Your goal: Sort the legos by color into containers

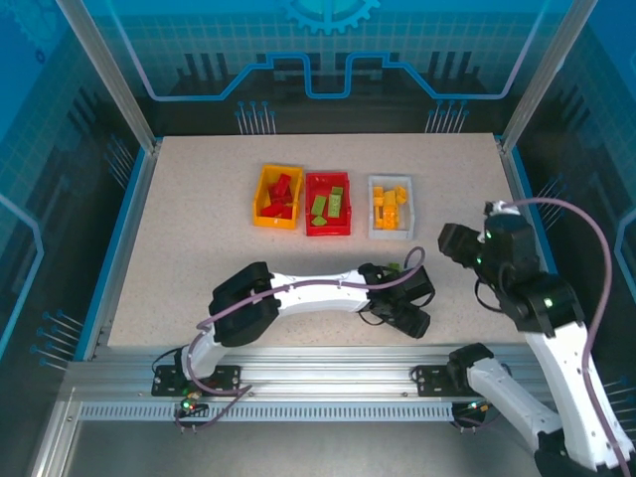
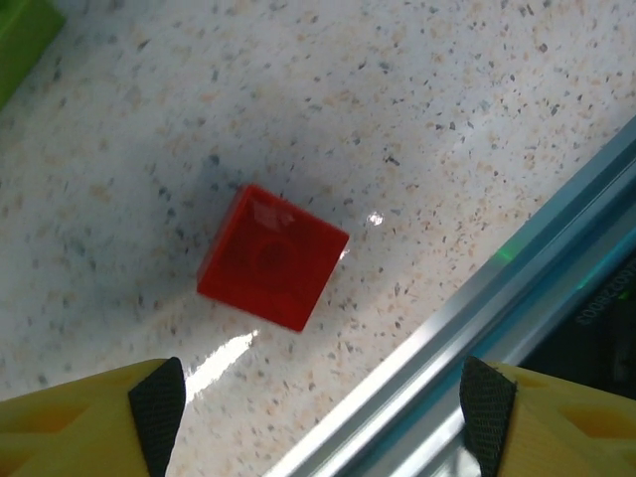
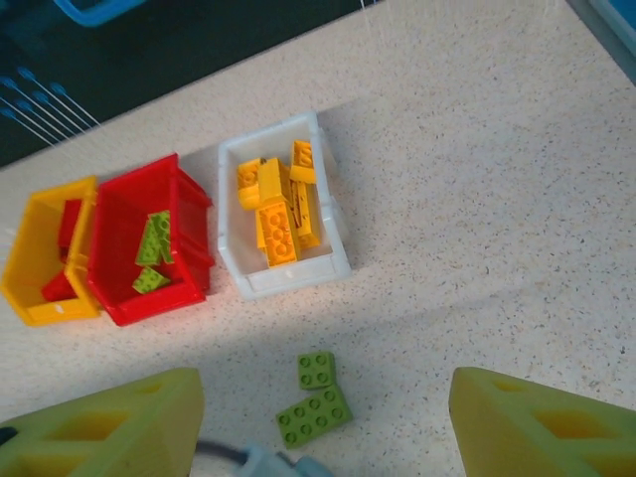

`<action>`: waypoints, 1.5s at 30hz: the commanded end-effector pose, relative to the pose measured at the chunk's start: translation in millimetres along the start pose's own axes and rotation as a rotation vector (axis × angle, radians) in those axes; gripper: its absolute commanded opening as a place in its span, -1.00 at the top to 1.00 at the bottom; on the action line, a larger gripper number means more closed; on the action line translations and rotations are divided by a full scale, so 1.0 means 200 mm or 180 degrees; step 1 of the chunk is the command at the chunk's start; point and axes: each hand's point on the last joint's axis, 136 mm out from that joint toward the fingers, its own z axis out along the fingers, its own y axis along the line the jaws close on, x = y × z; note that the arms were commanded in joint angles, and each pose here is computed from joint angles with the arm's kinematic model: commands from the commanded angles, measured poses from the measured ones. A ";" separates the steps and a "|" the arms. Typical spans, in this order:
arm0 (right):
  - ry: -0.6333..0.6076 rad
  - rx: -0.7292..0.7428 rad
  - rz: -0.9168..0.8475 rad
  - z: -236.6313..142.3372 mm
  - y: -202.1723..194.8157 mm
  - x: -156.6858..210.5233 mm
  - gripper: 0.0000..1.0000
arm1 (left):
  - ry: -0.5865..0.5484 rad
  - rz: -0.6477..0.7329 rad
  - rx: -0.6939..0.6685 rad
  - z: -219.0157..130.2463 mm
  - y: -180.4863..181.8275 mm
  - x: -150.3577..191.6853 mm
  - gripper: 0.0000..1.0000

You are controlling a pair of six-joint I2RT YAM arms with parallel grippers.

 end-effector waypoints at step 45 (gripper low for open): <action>0.0533 -0.1692 -0.0827 0.05 0.77 0.27 -0.40 | -0.0883 -0.1137 -0.1019 -0.94 1.38 -0.25 0.46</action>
